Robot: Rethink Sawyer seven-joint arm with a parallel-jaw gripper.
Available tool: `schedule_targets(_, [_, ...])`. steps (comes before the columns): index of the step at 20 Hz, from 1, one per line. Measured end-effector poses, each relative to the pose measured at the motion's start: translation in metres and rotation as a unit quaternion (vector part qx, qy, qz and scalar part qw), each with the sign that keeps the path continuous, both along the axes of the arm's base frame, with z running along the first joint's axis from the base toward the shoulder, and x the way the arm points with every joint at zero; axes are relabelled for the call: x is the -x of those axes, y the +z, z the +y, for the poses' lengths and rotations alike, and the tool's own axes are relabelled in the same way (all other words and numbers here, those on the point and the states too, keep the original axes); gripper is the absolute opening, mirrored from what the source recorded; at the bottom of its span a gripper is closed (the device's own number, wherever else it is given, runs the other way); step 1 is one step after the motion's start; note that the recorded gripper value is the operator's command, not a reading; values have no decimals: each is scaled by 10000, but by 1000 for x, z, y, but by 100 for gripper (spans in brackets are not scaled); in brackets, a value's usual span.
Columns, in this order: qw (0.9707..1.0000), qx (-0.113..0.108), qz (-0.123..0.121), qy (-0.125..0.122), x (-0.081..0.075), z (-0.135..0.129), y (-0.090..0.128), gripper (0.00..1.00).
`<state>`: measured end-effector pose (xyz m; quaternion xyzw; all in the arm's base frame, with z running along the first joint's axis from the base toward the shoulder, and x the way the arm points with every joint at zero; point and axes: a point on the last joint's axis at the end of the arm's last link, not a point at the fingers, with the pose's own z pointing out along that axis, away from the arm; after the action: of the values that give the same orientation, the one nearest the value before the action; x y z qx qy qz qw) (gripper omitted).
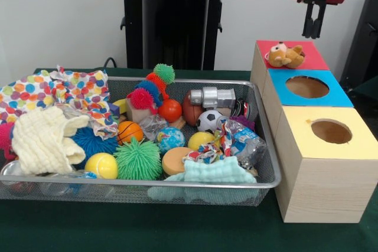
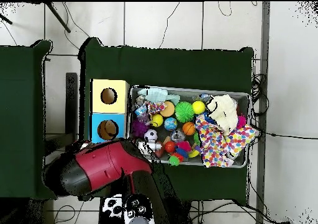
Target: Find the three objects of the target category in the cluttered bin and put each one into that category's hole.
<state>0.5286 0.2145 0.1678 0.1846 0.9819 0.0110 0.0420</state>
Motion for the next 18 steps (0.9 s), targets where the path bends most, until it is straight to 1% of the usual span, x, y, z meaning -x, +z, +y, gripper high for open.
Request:
schedule_targets(5, [10000,-9,25,-54,-3,-5,-4,0])
schedule_targets(8, [9998,-36,97,-167,-11,-14,-14,0])
schedule_targets(11, [9996,-49,139,-226,-15,-19,-19,0])
schedule_targets(12, [9994,-62,184,-283,-17,-25,-25,0])
schedule_targets(15, [9992,-56,223,-317,-18,-29,-30,0])
schedule_targets(18, [9993,-15,256,-258,-15,-34,-43,0])
